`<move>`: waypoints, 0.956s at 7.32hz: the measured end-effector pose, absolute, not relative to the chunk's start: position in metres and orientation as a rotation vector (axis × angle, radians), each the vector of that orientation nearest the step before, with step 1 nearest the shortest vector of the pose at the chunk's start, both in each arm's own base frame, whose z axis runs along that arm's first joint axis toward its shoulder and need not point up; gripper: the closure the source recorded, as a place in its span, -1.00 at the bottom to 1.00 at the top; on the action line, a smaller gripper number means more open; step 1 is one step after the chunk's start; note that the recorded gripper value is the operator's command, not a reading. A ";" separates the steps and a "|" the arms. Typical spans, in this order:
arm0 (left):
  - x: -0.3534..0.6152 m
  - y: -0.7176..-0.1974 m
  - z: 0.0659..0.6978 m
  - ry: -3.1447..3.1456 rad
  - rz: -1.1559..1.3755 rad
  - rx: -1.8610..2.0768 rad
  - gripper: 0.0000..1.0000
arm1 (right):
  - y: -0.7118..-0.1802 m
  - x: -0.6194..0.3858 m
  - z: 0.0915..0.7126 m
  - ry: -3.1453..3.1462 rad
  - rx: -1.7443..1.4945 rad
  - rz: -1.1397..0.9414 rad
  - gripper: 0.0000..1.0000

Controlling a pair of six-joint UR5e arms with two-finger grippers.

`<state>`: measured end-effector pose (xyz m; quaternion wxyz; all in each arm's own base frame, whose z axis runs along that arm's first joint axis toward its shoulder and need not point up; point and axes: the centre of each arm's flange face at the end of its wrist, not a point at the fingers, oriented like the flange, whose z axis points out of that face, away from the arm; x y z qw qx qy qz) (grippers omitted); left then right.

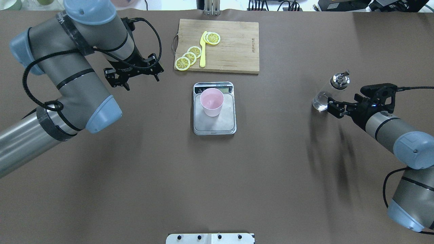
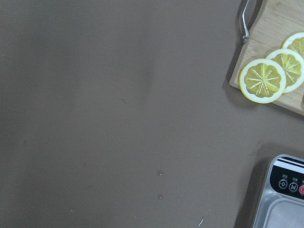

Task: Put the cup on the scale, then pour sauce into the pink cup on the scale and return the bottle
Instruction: 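Grasp the glass sauce bottle with the right gripper and lift it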

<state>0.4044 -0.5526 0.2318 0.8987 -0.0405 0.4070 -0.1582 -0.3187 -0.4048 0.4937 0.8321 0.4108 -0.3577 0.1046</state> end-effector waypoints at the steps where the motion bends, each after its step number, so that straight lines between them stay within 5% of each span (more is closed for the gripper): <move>1: 0.404 -0.552 0.236 0.838 -0.327 -0.085 -0.97 | -0.400 -0.325 0.493 -0.761 0.874 0.223 -1.00; 7: 0.406 -0.553 0.242 0.830 -0.322 -0.088 -0.97 | -0.398 -0.360 0.505 -0.728 0.899 0.247 -1.00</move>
